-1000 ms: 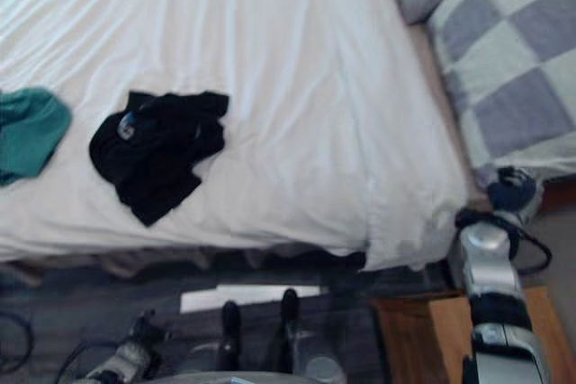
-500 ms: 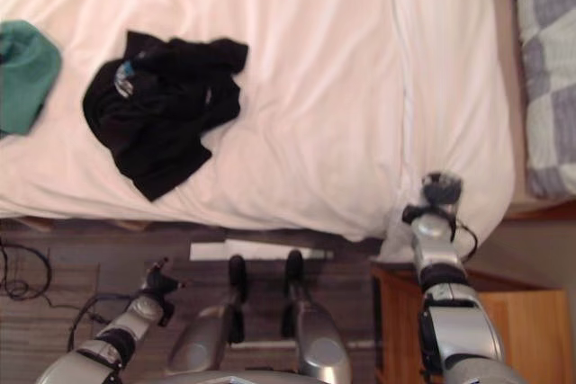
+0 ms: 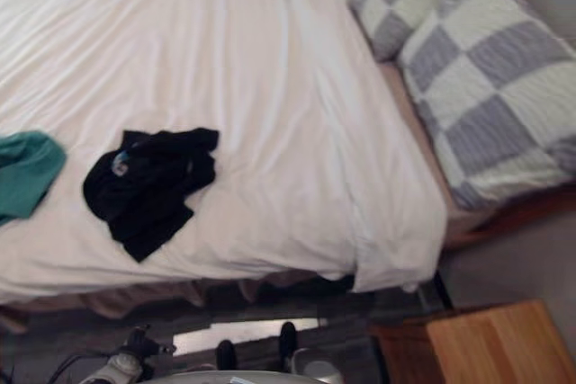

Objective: Tidy up the quilt and then pick up the clothes from the bed and put them into the laundry hamper.

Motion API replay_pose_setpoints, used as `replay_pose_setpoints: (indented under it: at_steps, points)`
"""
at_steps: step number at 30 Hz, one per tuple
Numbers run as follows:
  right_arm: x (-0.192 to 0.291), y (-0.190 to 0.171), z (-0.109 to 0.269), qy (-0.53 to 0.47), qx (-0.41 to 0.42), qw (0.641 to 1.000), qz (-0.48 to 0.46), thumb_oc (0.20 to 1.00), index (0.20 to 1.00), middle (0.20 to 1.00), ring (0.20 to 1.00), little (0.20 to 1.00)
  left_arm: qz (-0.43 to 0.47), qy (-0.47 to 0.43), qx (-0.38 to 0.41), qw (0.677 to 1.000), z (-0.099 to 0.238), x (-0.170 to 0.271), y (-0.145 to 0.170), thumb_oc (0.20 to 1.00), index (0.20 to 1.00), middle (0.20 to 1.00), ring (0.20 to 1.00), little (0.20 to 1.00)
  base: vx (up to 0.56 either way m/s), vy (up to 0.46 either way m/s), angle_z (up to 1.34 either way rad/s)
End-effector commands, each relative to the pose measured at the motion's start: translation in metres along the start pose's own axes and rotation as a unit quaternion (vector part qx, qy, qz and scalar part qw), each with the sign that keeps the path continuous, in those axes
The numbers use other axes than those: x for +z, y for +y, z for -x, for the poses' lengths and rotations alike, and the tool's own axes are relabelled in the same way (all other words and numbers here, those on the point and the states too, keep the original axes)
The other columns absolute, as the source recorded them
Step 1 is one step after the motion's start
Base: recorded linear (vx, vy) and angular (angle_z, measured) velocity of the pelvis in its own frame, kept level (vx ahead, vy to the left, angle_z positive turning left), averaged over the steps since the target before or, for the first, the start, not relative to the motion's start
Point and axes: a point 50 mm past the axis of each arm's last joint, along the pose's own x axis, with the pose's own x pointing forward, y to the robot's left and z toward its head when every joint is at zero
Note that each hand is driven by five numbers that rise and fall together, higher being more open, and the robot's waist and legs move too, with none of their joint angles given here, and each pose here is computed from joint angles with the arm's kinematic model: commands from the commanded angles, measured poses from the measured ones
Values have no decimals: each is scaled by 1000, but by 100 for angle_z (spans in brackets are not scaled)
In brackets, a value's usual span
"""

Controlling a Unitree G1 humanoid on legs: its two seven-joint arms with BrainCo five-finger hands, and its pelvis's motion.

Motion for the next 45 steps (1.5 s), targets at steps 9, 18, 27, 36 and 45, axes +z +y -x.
replay_pose_setpoints:
  at_steps: [9, 18, 27, 36, 45]
  points:
    - [95, -22, 14, -158, -62, 983, 66, 1000, 1000, 1000, 1000, 1000, -22, -75, 25, 997, -4, 55, 8, 1000, 1000, 1000, 1000, 1000, -50, 289, 76]
    - [107, 17, 21, -183, -9, 980, 83, 1000, 1000, 1000, 1000, 1000, -20, -83, 26, 996, -3, 56, 7, 1000, 1000, 1000, 1000, 1000, 68, 560, 6]
    - [155, 50, 51, -322, 30, 935, 145, 1000, 1000, 1000, 1000, 1000, -66, -69, 28, 995, -4, 47, 16, 1000, 1000, 1000, 1000, 1000, 19, 441, -19]
    - [192, 51, 72, -388, 21, 905, 175, 1000, 1000, 1000, 1000, 1000, -75, -193, 25, 978, 5, 116, 1, 1000, 1000, 1000, 1000, 1000, -10, 259, 13]
    - [210, 109, 107, -463, 59, 832, 299, 1000, 1000, 1000, 1000, 1000, -100, -237, 35, 966, 13, 146, -5, 1000, 1000, 1000, 1000, 1000, -1, 435, -46]
